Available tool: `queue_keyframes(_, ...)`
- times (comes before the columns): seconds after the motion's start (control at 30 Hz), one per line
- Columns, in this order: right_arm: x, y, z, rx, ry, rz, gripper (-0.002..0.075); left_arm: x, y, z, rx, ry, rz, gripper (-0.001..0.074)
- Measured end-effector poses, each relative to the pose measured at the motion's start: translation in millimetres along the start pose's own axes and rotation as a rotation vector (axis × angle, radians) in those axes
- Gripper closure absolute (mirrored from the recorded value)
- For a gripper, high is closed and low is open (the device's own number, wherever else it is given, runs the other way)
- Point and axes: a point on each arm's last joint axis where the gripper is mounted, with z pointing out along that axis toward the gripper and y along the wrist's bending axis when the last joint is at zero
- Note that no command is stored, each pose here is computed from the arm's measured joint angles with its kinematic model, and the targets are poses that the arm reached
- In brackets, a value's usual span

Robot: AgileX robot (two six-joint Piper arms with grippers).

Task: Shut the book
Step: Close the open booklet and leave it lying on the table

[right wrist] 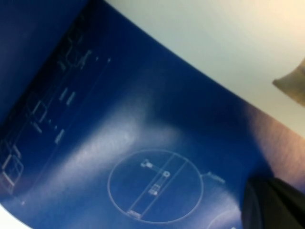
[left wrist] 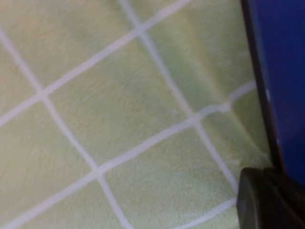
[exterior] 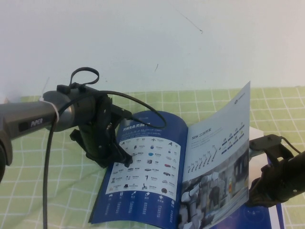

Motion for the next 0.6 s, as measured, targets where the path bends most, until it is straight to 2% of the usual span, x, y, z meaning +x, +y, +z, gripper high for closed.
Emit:
queue_keyframes(0.23,-0.1,0.1,0.4,-0.002,-0.001,0.006,0.0728,-2.6,-26.8,-2.1,0.014,-0.028,0.1,0.0739)
queue_keyframes(0.3,-0.2,0.1,0.4,-0.003,-0.002,0.009,0.0728,-2.5,-33.8,-2.5,0.047,-0.031,0.124,0.0739)
queue_keyframes(0.53,-0.9,-0.1,1.0,-0.003,-0.011,0.024,0.0728,-7.7,-86.4,-14.7,0.402,-0.046,0.066,0.0738)
queue_keyframes(0.6,-0.9,-0.1,1.0,-0.003,-0.011,0.024,0.0728,-11.6,-93.4,-19.8,0.466,-0.067,0.064,0.0738)
